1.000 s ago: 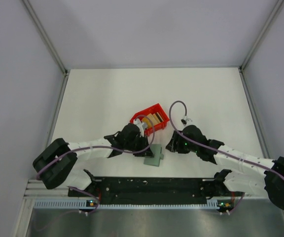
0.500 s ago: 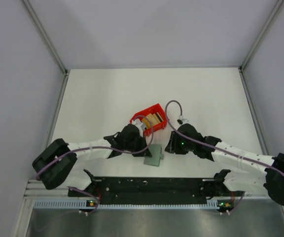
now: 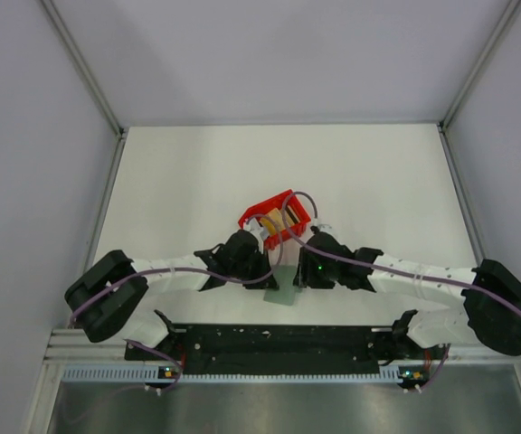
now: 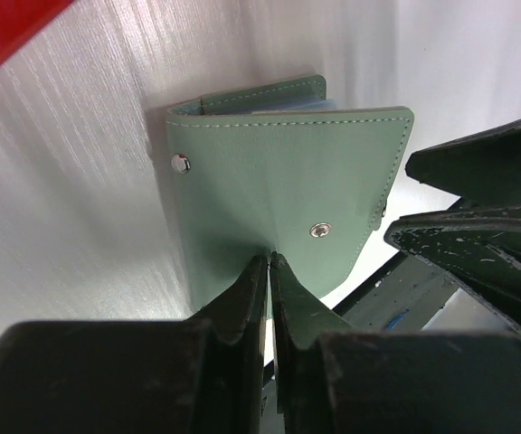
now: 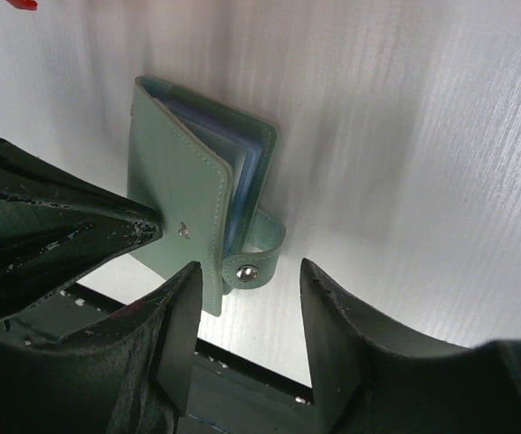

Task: Put the credit cards into the card holder
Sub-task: Close the card holder at the center of the board.

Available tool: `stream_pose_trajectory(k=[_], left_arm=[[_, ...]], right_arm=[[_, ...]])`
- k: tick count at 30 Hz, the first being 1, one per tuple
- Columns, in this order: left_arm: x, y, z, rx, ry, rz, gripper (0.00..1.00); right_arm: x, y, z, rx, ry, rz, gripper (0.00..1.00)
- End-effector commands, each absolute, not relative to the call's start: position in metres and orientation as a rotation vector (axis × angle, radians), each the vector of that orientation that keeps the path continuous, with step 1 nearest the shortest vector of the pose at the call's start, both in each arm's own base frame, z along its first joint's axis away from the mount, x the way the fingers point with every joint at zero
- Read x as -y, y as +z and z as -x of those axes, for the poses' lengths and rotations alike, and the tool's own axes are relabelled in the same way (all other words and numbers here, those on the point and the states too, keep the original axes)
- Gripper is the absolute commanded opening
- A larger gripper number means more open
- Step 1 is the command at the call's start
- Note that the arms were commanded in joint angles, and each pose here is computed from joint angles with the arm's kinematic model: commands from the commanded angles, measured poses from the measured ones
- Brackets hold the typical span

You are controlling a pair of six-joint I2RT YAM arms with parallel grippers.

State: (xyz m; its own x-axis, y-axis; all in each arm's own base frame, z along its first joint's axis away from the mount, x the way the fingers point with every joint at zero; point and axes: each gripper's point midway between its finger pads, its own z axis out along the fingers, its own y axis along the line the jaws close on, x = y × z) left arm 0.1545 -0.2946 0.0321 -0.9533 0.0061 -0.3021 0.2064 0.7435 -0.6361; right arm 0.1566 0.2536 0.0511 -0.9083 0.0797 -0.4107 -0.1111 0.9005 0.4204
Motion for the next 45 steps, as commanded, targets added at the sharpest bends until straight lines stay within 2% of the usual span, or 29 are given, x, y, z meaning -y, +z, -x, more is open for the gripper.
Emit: stream_pose_trajectory(k=[1, 9, 12, 18, 21, 26, 27, 28, 31, 33, 45], left_arm=[[0.282, 0.01, -0.154, -2.708, -0.896, -0.153, 0.1], [0.278, 0.007, -0.153, -2.698, -0.885, -0.117, 0.09], [0.279, 0.006, -0.152, -2.701, -0.893, -0.121, 0.09], [0.278, 0.004, -0.152, -2.702, -0.891, -0.109, 0.08], [0.278, 0.004, -0.151, -2.701, -0.89, -0.11, 0.08], [0.276, 0.003, -0.151, -2.706, -0.884, -0.098, 0.08], [0.276, 0.003, -0.151, -2.704, -0.885, -0.098, 0.08], [0.276, 0.003, -0.151, -2.704, -0.885, -0.1, 0.08], [0.277, 0.004, -0.152, -2.699, -0.888, -0.102, 0.08], [0.278, 0.006, -0.153, -2.696, -0.895, -0.105, 0.08], [0.28, 0.008, -0.152, -2.691, -0.91, -0.109, 0.08]], right_arm=[[-0.272, 0.063, -0.162, -2.61, 0.637, 0.024, 0.47], [-0.269, 0.052, -0.158, -2.637, 0.467, 0.076, 0.46], [-0.263, 0.053, -0.164, -2.628, 0.398, 0.073, 0.41], [-0.258, 0.054, -0.162, -2.625, 0.387, 0.075, 0.22], [-0.255, 0.057, -0.161, -2.62, 0.381, 0.074, 0.17], [-0.246, 0.061, -0.161, -2.611, 0.345, 0.065, 0.15], [-0.245, 0.063, -0.161, -2.606, 0.355, 0.062, 0.18], [-0.245, 0.065, -0.161, -2.6, 0.362, 0.049, 0.26], [-0.248, 0.075, -0.162, -2.573, 0.411, 0.047, 0.29], [-0.252, 0.08, -0.163, -2.566, 0.434, 0.052, 0.38], [-0.284, 0.078, -0.16, -2.589, 0.498, 0.115, 0.47]])
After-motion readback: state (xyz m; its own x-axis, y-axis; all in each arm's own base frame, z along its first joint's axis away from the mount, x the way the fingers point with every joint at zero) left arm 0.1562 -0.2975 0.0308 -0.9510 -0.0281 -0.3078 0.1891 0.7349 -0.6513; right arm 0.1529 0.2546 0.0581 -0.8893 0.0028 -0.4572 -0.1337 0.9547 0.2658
